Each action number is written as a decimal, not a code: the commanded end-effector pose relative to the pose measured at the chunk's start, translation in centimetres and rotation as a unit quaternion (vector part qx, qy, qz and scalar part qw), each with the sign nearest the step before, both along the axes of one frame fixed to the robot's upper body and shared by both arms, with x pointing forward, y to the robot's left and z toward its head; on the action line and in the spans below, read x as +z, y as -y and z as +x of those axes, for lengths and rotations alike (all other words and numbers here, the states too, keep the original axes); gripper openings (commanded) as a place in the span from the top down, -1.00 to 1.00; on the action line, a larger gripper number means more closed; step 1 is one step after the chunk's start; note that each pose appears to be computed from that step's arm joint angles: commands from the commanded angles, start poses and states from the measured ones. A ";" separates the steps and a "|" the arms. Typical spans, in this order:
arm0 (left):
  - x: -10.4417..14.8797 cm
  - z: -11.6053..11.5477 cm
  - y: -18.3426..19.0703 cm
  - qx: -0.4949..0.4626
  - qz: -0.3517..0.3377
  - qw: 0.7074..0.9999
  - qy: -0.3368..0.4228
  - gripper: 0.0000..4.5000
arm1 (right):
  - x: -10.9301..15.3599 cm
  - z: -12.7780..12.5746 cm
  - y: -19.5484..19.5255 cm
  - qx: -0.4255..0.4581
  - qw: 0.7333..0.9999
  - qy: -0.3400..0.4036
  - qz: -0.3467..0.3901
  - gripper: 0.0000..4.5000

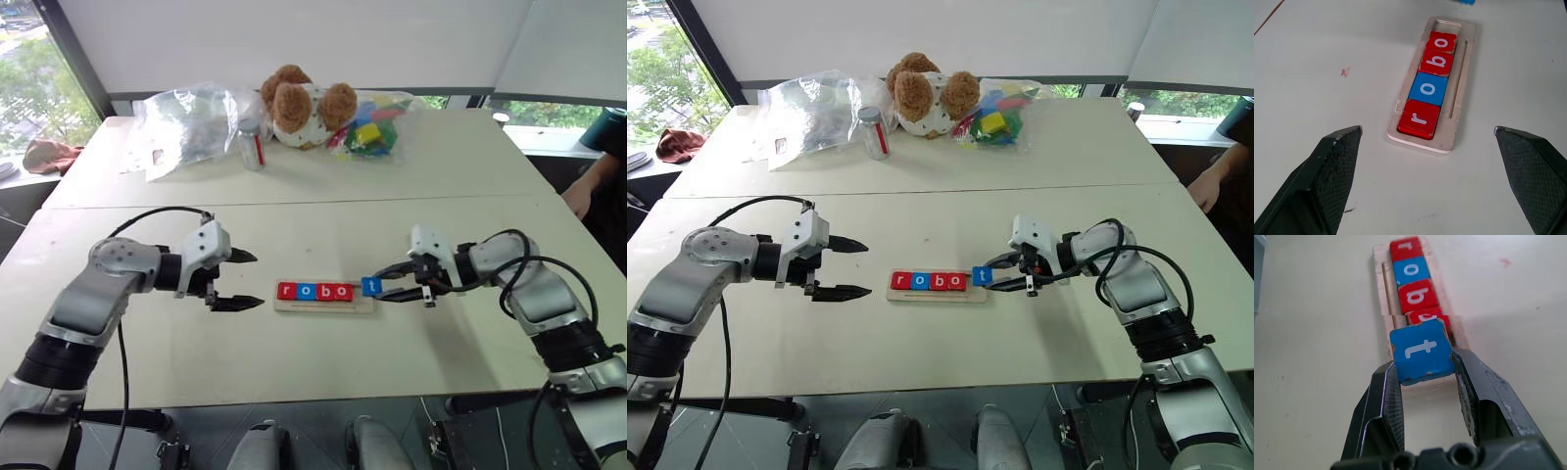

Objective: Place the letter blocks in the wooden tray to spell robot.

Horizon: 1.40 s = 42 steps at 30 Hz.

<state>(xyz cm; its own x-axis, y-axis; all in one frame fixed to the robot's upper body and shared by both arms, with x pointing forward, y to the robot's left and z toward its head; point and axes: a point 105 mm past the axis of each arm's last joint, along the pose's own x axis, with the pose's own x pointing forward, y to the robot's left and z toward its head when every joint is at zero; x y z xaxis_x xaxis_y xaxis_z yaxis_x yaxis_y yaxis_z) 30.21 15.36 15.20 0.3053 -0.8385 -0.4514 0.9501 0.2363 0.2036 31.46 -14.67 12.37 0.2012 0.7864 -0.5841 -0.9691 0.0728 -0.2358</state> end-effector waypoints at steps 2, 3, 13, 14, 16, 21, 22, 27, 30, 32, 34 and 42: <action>0.7 0.0 0.3 -0.004 -0.003 1.000 0.018 -1.00 | 0.4 1.1 -0.2 0.012 0.999 0.032 -0.020 0.51; 0.7 0.0 0.3 -0.003 -0.003 1.000 0.018 -1.00 | 0.3 1.3 -0.2 0.012 0.999 0.034 -0.021 0.51; 0.6 -0.1 0.4 0.004 -0.013 1.000 0.017 -1.00 | -0.8 2.4 -1.2 0.019 0.999 0.031 -0.015 0.51; 0.6 -0.2 0.4 0.005 -0.013 1.000 0.017 -1.00 | -0.9 2.4 -1.2 0.019 0.999 0.031 -0.015 0.51; 0.6 -0.2 0.4 0.006 -0.013 1.000 0.017 -1.00 | -0.9 2.3 -1.3 0.023 0.999 0.032 -0.014 0.51; 0.5 -0.2 0.4 0.008 -0.012 1.000 0.017 -1.00 | -0.8 2.2 -1.9 0.028 0.999 0.032 0.000 0.51; 0.5 -0.2 0.5 0.008 -0.012 1.000 0.017 -1.00 | -0.8 2.2 -2.0 0.027 0.999 0.033 0.001 0.51; 0.4 -0.1 0.5 0.007 -0.011 1.000 0.018 -1.00 | -0.8 2.2 -2.2 0.026 0.999 0.030 0.006 0.51; 0.4 0.0 0.5 0.007 -0.009 1.000 0.019 -1.00 | -0.8 2.0 -2.3 0.028 0.999 0.029 0.008 0.51; 0.4 0.0 0.5 0.007 -0.008 1.000 0.019 -1.00 | -0.8 1.9 -2.3 0.028 0.999 0.030 0.010 -0.10; 0.3 0.1 0.6 0.007 -0.008 1.000 0.019 -1.00 | -0.7 2.0 -2.4 0.027 0.999 0.034 0.013 -0.57; 0.3 0.2 0.5 0.009 -0.008 1.000 0.020 -1.00 | 2.6 2.8 -2.1 -0.009 0.996 0.070 0.049 -0.98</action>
<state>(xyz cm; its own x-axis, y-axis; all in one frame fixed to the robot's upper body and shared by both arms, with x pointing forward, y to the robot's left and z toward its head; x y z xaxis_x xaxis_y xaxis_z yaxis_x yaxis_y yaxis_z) 30.26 14.99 14.65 0.3279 -0.8371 -0.4380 0.9436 0.2672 0.1956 33.85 -12.54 12.30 0.2482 0.8120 -0.5282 -0.9485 0.0929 -0.3029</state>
